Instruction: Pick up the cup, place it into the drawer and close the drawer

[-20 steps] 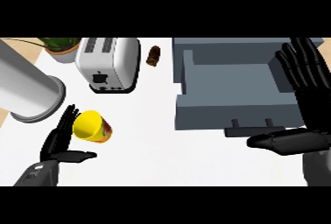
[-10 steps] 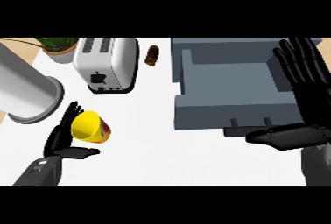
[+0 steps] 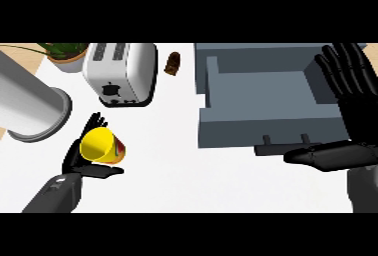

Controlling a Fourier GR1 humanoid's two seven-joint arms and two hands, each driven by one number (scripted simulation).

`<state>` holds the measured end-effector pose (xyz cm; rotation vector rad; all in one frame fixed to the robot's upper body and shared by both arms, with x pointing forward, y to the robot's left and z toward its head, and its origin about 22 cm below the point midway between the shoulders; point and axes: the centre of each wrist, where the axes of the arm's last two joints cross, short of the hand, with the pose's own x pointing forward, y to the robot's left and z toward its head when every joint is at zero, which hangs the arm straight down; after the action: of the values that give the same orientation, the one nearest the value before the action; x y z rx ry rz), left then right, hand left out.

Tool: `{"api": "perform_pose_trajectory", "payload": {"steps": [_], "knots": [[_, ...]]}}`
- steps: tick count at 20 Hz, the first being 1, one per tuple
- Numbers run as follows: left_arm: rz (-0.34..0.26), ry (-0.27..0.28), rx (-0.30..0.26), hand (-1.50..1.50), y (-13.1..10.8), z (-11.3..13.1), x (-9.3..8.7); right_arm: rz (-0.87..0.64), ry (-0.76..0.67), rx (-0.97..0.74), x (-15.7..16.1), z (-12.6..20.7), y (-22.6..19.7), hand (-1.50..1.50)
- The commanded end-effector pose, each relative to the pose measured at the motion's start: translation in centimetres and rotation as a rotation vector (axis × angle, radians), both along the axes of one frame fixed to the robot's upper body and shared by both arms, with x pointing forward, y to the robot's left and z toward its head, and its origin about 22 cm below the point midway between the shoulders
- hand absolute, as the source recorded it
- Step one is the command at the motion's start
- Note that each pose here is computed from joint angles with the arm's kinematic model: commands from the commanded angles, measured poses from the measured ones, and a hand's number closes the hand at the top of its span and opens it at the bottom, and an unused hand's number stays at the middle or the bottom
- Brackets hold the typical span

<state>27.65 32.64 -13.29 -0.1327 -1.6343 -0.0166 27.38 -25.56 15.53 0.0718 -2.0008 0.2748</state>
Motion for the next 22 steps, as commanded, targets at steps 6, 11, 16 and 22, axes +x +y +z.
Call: {"api": "perform_pose_trajectory", "payload": {"steps": [6, 11, 16, 22], "knots": [[-0.019, -0.254, -0.022, 1.50, -1.0, -0.3, -0.3, 0.006, 0.004, -0.023, -0.5, 0.5, -0.6, -1.50], [0.107, -0.373, 0.070, 1.50, -2.1, 1.9, 3.0, -0.018, -0.009, -0.008, -0.1, -0.5, -1.2, -1.50], [0.340, -0.372, 0.040, 1.50, -4.3, 0.1, 1.6, -0.027, -0.004, 0.003, -0.5, -0.6, -1.7, -1.50], [0.187, -0.460, -0.135, 1.50, -5.4, 2.3, 4.3, -0.024, 0.020, -0.006, -0.6, -0.2, -1.1, -1.50]]}}
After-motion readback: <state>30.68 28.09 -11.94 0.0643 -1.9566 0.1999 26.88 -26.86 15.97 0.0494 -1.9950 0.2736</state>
